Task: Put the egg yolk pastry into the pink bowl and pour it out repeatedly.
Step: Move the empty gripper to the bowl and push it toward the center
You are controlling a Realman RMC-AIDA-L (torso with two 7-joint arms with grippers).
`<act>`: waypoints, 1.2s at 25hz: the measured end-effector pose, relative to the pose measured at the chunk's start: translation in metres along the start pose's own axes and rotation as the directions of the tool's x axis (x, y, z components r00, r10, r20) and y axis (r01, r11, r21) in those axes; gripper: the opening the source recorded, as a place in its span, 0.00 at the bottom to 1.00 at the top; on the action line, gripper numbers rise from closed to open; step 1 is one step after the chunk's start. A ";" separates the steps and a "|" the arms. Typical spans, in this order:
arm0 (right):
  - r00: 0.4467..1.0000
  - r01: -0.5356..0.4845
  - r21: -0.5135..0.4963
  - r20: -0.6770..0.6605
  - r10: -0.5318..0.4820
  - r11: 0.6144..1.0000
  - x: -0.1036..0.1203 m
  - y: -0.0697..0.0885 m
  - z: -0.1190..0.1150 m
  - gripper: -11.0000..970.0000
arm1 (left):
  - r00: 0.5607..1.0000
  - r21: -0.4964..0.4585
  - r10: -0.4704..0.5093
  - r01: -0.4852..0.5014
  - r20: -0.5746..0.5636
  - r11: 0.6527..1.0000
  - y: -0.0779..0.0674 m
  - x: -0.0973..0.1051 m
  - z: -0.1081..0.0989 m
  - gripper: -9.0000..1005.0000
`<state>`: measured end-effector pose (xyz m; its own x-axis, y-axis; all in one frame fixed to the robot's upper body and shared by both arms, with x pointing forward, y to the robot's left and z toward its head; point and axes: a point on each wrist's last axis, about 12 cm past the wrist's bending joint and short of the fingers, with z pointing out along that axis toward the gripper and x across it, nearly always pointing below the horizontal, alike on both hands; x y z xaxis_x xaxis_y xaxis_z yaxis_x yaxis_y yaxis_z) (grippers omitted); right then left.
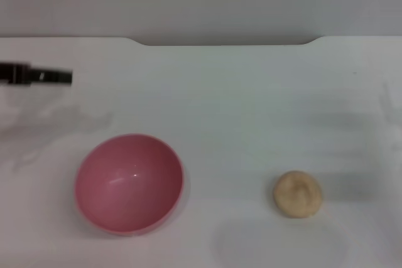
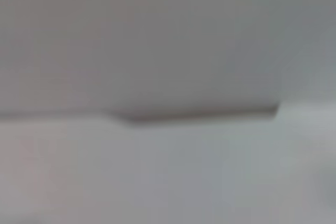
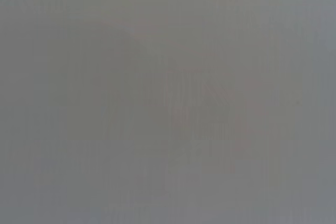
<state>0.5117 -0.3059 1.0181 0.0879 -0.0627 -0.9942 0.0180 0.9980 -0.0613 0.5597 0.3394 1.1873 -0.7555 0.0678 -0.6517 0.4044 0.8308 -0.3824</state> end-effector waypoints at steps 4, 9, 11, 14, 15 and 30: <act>1.000 0.000 -0.002 0.002 0.000 1.000 -0.001 0.001 0.001 0.68 | 0.985 -0.094 0.022 -0.038 -0.170 0.995 -0.019 0.005 -0.013 0.83; 1.000 0.002 -0.005 -0.013 -0.002 1.000 0.000 0.001 0.007 0.68 | 0.967 -0.089 0.018 -0.042 -0.253 0.995 -0.033 0.011 -0.016 0.82; 1.000 0.003 -0.010 -0.022 -0.004 1.000 0.000 0.002 0.009 0.68 | 0.954 -0.122 0.004 -0.042 -0.298 0.992 -0.034 0.016 -0.009 0.82; 1.000 0.004 -0.018 -0.022 -0.005 1.000 -0.001 0.004 0.012 0.68 | 0.940 -0.155 -0.005 -0.052 -0.342 0.987 -0.032 0.016 0.000 0.82; 1.000 0.005 -0.019 -0.020 -0.005 1.000 -0.001 0.004 0.013 0.68 | 0.938 -0.153 -0.003 -0.053 -0.348 0.987 -0.033 0.016 0.001 0.82; 1.000 0.003 -0.016 -0.017 -0.004 1.000 -0.002 0.004 0.015 0.68 | 0.875 -0.052 0.044 -0.078 -0.483 0.996 -0.044 0.016 0.048 0.83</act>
<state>0.5267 -0.3016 1.0215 0.0712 -0.0661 -0.9953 0.0022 0.9978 -0.0661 0.5548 0.2774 1.1620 -0.8919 0.3624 -0.2706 0.4352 0.8503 -0.2958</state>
